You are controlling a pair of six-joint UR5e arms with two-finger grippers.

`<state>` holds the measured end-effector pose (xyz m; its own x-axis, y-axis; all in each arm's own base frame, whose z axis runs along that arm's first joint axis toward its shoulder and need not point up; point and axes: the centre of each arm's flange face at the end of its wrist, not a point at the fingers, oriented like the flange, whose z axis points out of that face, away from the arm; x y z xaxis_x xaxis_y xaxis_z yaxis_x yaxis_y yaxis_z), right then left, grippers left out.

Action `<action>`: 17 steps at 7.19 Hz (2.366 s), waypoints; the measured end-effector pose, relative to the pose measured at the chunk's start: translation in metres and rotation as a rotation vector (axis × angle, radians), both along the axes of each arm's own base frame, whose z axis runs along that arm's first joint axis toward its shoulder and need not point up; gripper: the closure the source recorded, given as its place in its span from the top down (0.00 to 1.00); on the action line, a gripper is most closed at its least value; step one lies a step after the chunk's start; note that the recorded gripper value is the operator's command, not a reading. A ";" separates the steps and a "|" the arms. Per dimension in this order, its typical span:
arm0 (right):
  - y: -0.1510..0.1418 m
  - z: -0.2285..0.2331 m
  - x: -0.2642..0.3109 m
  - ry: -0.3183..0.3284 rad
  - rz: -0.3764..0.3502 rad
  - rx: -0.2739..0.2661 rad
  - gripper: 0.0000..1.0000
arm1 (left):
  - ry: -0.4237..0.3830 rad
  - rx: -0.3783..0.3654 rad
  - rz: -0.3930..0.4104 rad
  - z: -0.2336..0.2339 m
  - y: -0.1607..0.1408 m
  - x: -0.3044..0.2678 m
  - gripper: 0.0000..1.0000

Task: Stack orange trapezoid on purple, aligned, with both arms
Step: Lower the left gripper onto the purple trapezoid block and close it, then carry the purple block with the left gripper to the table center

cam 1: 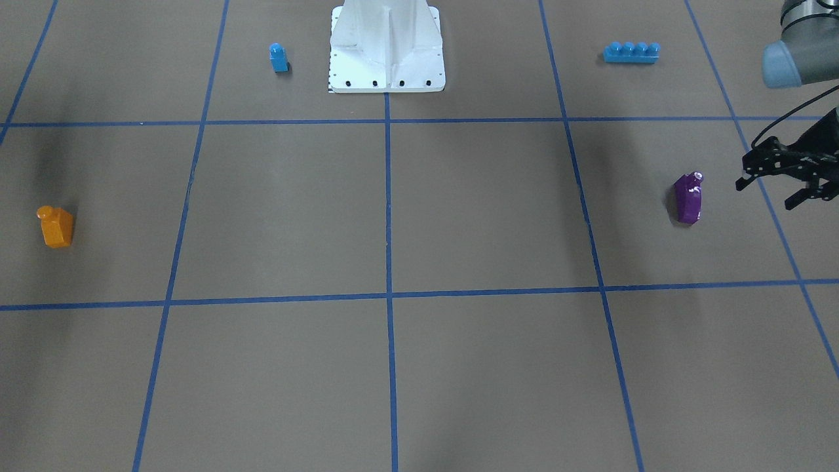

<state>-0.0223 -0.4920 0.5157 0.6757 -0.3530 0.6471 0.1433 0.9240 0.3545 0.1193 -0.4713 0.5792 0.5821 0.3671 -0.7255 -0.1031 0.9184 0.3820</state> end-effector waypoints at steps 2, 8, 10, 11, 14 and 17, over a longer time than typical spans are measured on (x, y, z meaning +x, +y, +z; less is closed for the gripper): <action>0.002 0.002 -0.002 0.000 -0.002 -0.005 1.00 | -0.022 -0.058 -0.065 0.019 0.028 0.044 1.00; 0.003 0.004 -0.005 0.000 -0.009 -0.009 1.00 | -0.112 -0.078 -0.069 0.040 0.063 0.102 0.52; 0.003 0.005 -0.005 0.001 -0.010 -0.010 1.00 | -0.115 -0.076 -0.056 0.040 0.067 0.108 0.33; 0.003 0.005 -0.006 0.001 -0.011 -0.011 1.00 | -0.116 -0.077 -0.053 0.040 0.068 0.109 0.05; 0.003 0.005 -0.007 0.002 -0.013 -0.012 1.00 | -0.100 -0.073 -0.050 0.025 0.067 0.112 0.00; 0.003 0.006 -0.010 0.002 -0.018 -0.014 1.00 | -0.077 -0.150 -0.093 -0.086 0.036 0.154 0.00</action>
